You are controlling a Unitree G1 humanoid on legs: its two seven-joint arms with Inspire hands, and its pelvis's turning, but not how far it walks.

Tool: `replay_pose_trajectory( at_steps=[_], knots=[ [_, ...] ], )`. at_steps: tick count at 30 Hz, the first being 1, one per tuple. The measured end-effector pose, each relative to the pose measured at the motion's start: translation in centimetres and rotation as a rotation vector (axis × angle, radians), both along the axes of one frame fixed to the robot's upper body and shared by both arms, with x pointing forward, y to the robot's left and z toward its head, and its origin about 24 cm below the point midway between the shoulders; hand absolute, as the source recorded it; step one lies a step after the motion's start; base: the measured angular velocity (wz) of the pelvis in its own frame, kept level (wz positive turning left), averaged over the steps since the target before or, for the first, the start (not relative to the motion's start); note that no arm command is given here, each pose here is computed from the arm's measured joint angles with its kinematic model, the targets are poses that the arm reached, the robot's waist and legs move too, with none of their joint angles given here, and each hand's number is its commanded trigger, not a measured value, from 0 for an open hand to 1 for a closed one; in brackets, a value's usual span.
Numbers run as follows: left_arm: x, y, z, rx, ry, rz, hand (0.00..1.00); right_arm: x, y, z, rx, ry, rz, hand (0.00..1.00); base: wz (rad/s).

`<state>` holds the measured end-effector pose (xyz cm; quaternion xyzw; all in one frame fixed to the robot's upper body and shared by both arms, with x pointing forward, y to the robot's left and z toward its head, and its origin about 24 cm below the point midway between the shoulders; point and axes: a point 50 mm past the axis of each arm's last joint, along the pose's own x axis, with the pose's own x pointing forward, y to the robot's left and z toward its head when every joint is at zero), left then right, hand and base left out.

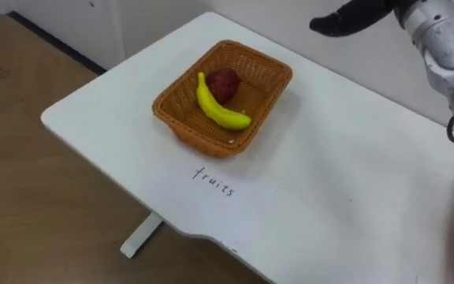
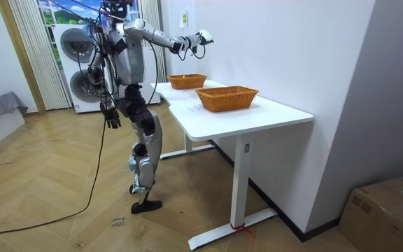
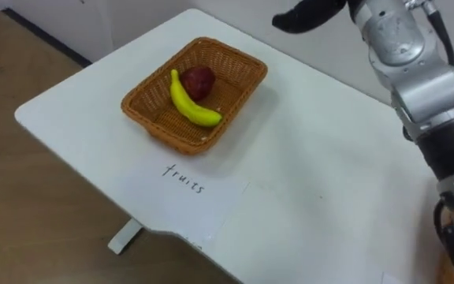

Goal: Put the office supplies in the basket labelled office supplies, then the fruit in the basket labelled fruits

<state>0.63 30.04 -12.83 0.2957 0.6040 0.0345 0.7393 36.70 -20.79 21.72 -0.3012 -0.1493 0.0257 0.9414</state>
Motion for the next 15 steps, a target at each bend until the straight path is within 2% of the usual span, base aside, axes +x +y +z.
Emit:
replay_pose_trajectory(
  at_steps=[4,8,15],
  knots=[
    [0.2,-0.3,-0.1,-0.009,-0.009,0.002,0.0,-0.4,-0.6,-0.3,-0.009,0.0,-0.012,0.0,-0.24],
    [0.9,-0.4,0.1,-0.015,-0.033,-0.007,0.0,-0.9,-1.9,1.8,-0.003,-0.074,-0.05,0.0,-0.22],
    [2.1,-0.8,-0.1,-0.044,-0.059,0.005,0.0,-1.4,-3.4,3.4,0.02,-0.131,-0.101,0.0,-0.18]
  ],
)
